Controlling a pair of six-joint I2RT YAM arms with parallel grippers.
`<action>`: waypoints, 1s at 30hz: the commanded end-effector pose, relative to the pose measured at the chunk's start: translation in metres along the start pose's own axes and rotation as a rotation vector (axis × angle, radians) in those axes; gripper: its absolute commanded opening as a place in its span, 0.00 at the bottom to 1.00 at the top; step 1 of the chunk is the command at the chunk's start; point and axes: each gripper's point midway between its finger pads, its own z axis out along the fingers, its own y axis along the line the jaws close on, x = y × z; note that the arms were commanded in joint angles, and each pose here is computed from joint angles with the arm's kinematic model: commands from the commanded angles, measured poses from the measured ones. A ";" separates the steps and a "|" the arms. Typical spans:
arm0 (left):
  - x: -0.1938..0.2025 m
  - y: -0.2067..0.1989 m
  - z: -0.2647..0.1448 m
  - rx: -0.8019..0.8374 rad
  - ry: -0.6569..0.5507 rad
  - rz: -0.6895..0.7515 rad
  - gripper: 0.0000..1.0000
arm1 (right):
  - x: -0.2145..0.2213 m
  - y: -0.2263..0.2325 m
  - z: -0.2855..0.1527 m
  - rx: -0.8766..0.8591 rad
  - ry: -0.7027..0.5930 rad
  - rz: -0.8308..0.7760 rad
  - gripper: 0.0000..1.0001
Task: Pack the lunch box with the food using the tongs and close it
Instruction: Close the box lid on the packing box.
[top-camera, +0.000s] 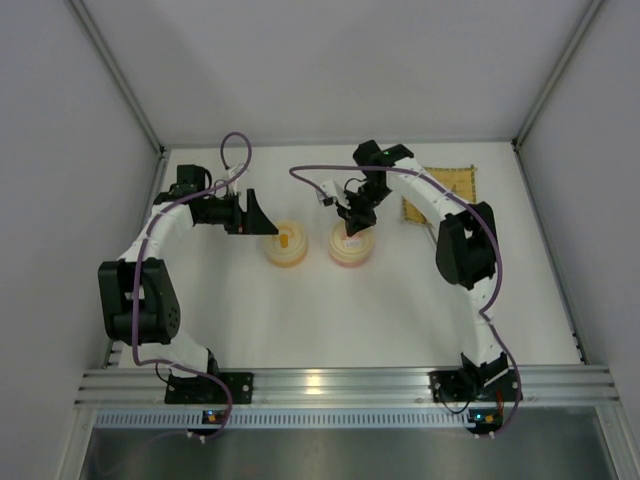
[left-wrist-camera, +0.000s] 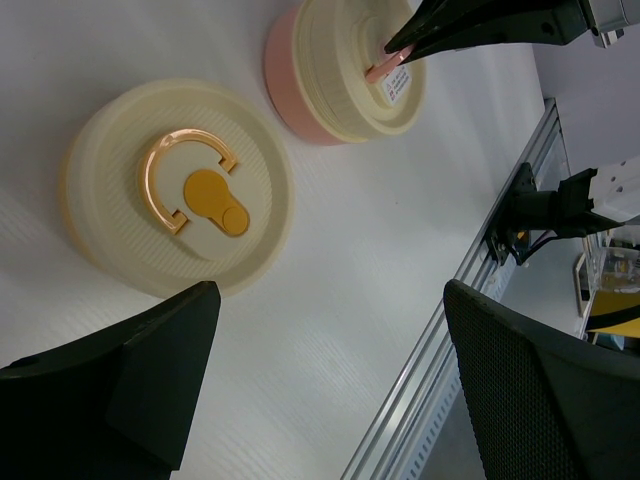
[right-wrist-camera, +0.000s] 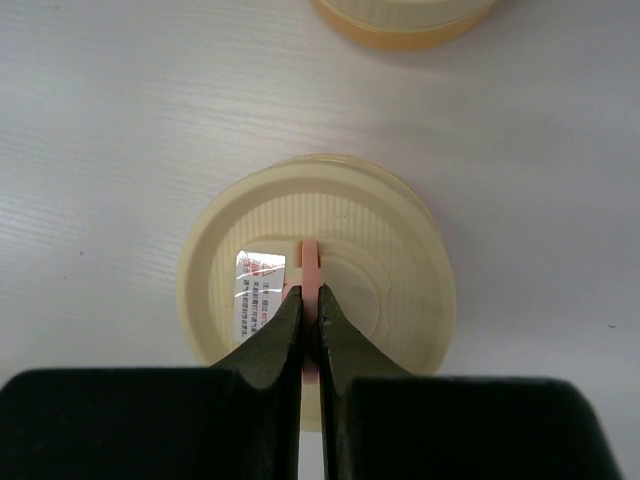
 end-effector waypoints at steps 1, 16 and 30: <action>-0.002 -0.002 0.002 0.034 -0.014 0.029 0.98 | -0.013 -0.015 -0.002 0.031 -0.050 -0.035 0.00; -0.002 -0.001 0.002 0.034 -0.013 0.027 0.98 | -0.015 -0.021 0.000 0.037 -0.058 -0.028 0.00; -0.003 0.000 0.002 0.033 -0.016 0.021 0.98 | -0.023 -0.004 -0.009 0.045 -0.063 -0.054 0.00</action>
